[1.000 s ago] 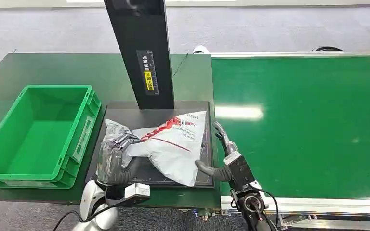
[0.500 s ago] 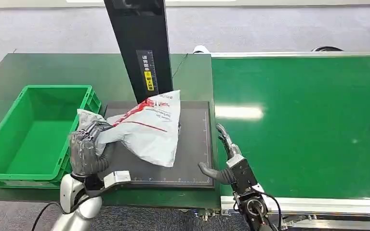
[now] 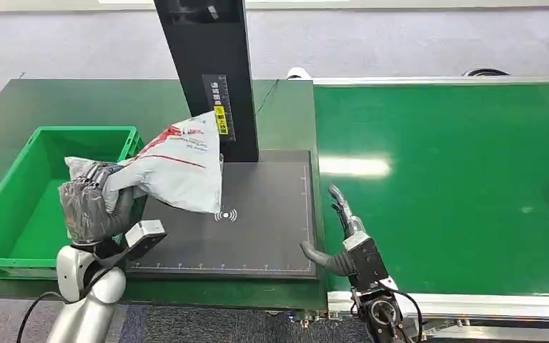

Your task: Moved the parcel from conveyor to table for the left to box.

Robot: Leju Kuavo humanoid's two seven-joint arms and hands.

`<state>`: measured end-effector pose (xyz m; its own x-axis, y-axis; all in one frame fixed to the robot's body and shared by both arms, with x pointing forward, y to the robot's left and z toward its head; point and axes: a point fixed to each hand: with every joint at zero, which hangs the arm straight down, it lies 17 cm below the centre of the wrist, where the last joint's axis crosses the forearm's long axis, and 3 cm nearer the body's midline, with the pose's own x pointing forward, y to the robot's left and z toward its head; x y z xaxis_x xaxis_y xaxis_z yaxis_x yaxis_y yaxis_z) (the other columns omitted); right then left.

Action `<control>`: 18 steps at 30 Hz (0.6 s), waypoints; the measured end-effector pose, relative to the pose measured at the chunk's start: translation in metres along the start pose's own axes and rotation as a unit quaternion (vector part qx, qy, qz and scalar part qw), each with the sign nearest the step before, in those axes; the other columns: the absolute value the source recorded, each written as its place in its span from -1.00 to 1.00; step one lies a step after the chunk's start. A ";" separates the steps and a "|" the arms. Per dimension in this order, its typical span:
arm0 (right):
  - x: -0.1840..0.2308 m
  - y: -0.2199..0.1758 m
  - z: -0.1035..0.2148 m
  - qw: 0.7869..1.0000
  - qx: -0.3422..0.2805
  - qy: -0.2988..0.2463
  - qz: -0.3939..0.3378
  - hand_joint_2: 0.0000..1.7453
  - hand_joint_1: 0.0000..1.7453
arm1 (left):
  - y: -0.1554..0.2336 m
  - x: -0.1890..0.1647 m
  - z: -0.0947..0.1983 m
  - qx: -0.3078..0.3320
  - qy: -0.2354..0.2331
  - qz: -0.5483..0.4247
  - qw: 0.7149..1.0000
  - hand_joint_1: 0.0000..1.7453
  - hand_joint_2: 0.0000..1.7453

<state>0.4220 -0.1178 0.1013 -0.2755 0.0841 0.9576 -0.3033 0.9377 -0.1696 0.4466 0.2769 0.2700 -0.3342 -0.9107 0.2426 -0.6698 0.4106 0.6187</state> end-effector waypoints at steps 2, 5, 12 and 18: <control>0.000 -0.002 0.001 1.000 -0.003 0.000 0.000 1.00 -1.00 | 0.005 -0.013 0.000 0.005 0.014 -0.009 1.000 1.00 1.00; 0.001 -0.004 0.001 1.000 -0.005 0.000 0.002 1.00 -1.00 | 0.011 -0.027 0.000 0.009 0.026 -0.023 0.999 1.00 1.00; 0.000 -0.006 0.002 1.000 -0.008 0.003 0.003 1.00 -1.00 | 0.027 -0.063 0.004 0.021 0.069 -0.052 0.996 1.00 1.00; -0.001 -0.006 0.002 1.000 -0.008 0.005 0.006 1.00 -1.00 | 0.046 -0.104 0.013 0.040 0.130 -0.057 0.989 1.00 1.00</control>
<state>0.4222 -0.1245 0.1007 -0.2697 0.0990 0.9578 -0.2858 0.9417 -0.1778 0.4417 0.3910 0.2638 -0.0778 -0.9275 0.3657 -0.7470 0.2972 0.5947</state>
